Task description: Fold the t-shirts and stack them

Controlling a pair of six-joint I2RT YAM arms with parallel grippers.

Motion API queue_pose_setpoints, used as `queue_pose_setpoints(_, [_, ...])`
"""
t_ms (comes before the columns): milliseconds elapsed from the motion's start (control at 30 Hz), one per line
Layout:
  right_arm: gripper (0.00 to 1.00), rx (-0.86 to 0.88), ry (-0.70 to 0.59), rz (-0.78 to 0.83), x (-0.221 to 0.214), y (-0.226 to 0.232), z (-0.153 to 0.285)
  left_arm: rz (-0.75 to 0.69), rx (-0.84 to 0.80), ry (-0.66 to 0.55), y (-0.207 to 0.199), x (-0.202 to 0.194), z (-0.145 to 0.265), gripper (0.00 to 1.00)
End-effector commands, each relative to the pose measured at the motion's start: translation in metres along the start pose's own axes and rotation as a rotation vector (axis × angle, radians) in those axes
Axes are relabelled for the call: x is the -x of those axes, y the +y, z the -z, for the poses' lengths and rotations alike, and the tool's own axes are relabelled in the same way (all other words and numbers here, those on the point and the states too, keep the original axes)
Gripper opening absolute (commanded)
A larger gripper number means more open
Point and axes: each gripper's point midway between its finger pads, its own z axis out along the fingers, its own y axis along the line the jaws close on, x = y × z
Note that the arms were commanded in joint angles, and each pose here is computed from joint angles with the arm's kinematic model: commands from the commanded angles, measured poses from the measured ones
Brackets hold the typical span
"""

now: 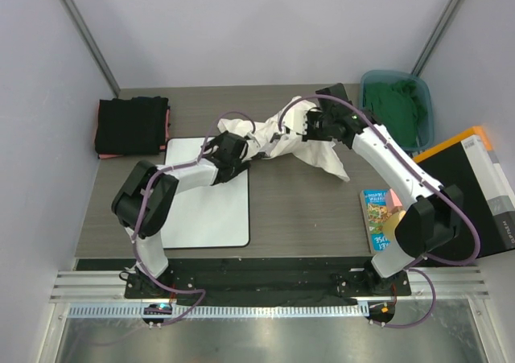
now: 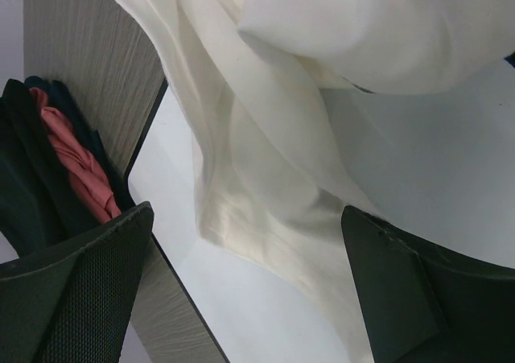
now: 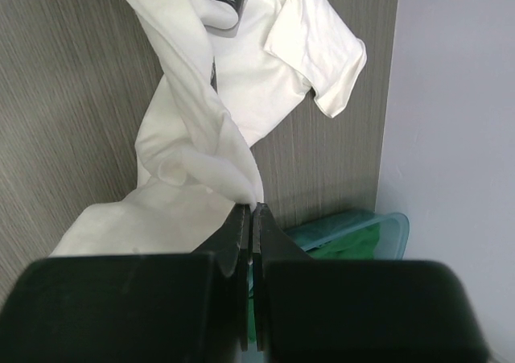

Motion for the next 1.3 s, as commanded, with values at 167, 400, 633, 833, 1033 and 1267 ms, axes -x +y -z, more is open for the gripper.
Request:
queue_pose_setpoints(167, [0.01,-0.093,-0.061,-0.033,0.013,-0.033,0.015,-0.106,0.106,0.041,-0.018,-0.016,-0.013,1.00])
queue_pose_setpoints(400, [0.01,-0.088,-0.060,-0.036,0.009,-0.030,0.018,-0.187,0.172,0.083,-0.020,-0.034,-0.017,0.74])
queue_pose_setpoints(633, [0.01,-0.080,-0.068,-0.027,0.008,-0.029,0.021,-0.075,0.106,0.010,0.007,0.000,0.019,0.93])
queue_pose_setpoints(833, [0.01,-0.090,-0.074,-0.022,0.010,-0.031,0.025,0.062,-0.011,-0.085,0.027,0.038,0.063,0.95])
queue_pose_setpoints(1033, [0.01,-0.096,-0.071,-0.019,0.009,-0.034,0.026,0.091,-0.157,-0.061,0.005,0.028,0.086,0.96])
queue_pose_setpoints(1267, [0.01,-0.090,-0.068,-0.026,0.008,-0.033,0.023,0.070,-0.208,0.024,-0.026,0.001,0.077,0.96])
